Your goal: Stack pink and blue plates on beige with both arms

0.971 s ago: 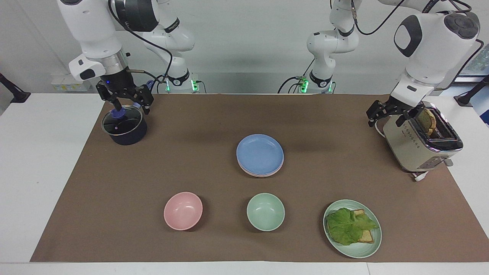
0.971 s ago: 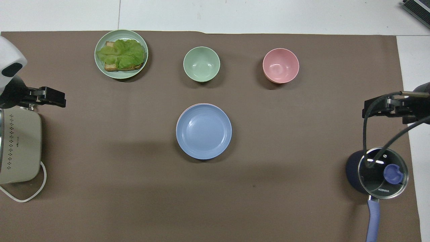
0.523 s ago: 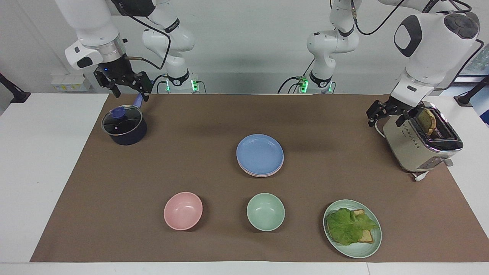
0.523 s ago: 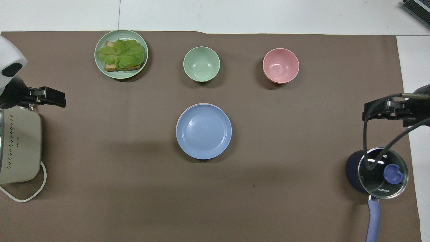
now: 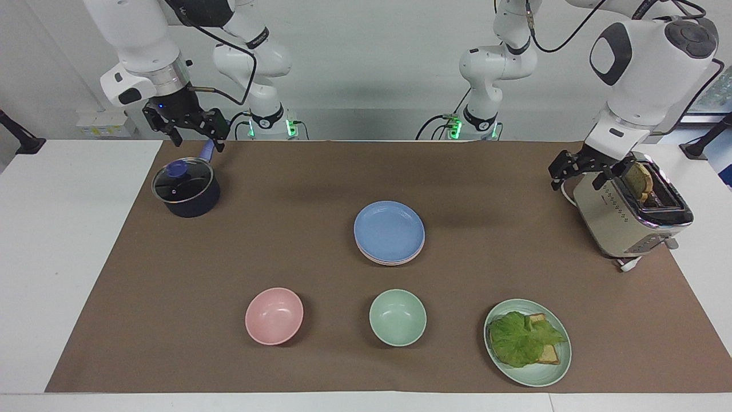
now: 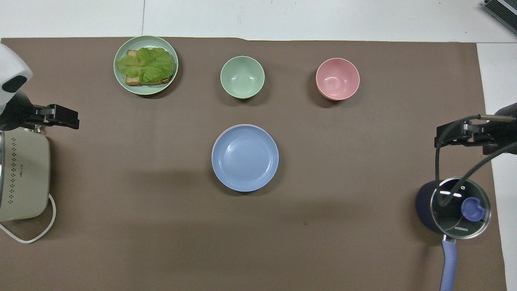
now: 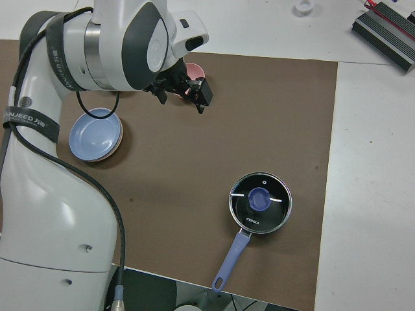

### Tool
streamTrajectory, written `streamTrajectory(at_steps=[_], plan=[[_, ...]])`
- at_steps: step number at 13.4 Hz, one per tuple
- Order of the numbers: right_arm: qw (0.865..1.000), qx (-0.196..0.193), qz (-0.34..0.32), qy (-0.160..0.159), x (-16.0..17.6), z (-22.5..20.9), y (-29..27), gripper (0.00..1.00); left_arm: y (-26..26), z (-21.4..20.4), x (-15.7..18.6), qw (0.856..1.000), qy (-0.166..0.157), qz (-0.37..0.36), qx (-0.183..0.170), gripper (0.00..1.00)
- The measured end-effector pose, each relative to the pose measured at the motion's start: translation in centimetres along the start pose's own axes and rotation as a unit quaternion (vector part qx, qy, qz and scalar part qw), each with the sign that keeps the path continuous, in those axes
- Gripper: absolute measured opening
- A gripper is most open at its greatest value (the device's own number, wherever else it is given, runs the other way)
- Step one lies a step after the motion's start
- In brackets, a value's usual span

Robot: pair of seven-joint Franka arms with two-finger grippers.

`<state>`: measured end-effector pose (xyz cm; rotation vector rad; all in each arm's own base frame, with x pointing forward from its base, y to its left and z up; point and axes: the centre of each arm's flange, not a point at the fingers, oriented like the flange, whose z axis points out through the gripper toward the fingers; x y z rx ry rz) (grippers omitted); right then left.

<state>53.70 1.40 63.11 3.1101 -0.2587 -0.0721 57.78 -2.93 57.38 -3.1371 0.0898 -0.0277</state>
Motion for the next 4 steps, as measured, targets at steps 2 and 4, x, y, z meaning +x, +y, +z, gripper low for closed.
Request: streamTrajectory(at_steps=[2, 4], plan=[[1.0, 0.0, 0.0, 0.001, 0.02, -0.03, 0.0, 1.0, 0.0, 0.0, 0.0, 1.0, 0.0, 0.0, 0.0, 1.0], [1.0, 0.001, 0.0, 0.003, 0.05, -0.06, -0.01, 1.0, 0.0, 0.0, 0.0, 1.0, 0.0, 0.0, 0.0, 1.0]])
